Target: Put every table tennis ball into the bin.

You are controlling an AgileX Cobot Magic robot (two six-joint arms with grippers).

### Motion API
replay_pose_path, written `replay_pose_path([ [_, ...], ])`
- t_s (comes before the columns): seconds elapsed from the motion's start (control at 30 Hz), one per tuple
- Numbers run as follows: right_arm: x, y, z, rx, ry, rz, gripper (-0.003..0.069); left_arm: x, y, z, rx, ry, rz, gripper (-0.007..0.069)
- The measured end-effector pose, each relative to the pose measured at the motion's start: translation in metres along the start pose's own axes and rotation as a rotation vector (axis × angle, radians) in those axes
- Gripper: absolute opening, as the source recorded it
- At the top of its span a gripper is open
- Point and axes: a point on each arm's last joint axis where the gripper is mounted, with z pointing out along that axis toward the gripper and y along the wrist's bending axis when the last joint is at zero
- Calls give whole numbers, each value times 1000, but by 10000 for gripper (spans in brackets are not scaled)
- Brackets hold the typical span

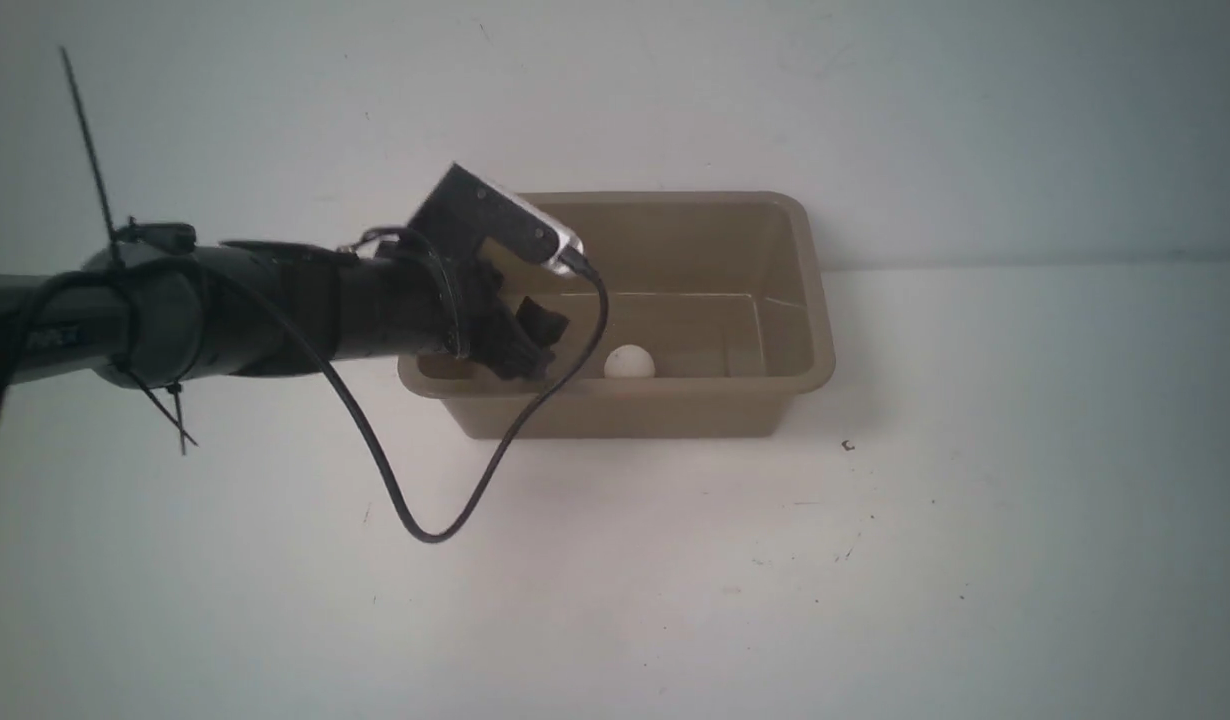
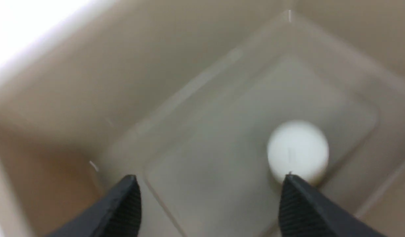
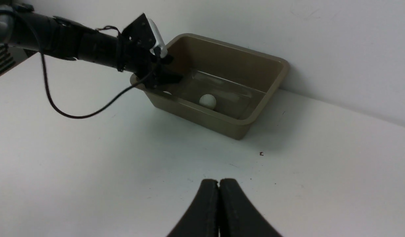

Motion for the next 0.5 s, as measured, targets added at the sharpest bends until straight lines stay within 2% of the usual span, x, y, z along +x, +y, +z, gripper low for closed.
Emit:
replay_pose_path([
  [0.03,0,-1,-1,8,-2,-6,-18,-8,1,-7,-7,-22,3,465],
  [0.13,3,-9,-12,91,-52,-46,-18,-52,2,-57,-51,-163,27,347],
  [0.17,5,-13,-20,136,-85,-60,-18,-66,2,-79,-67,-216,38,279],
  [0.2,7,-16,-26,169,-106,-65,-18,-77,0,-101,-82,-265,49,244],
  [0.23,13,-22,-37,228,-143,-68,-18,-86,-3,-124,-97,-310,58,158],
  [0.27,14,-22,-38,227,-149,-64,-18,-87,-4,-129,-100,-319,60,145],
  [0.3,25,-27,-48,286,-180,-47,-18,-91,-12,-168,-120,-381,74,62],
  [0.4,53,-35,-61,355,-232,-7,-18,-78,-26,-210,-139,-420,94,6],
  [0.5,84,-37,-62,380,-255,11,-18,-53,-38,-237,-174,-413,114,-4],
])
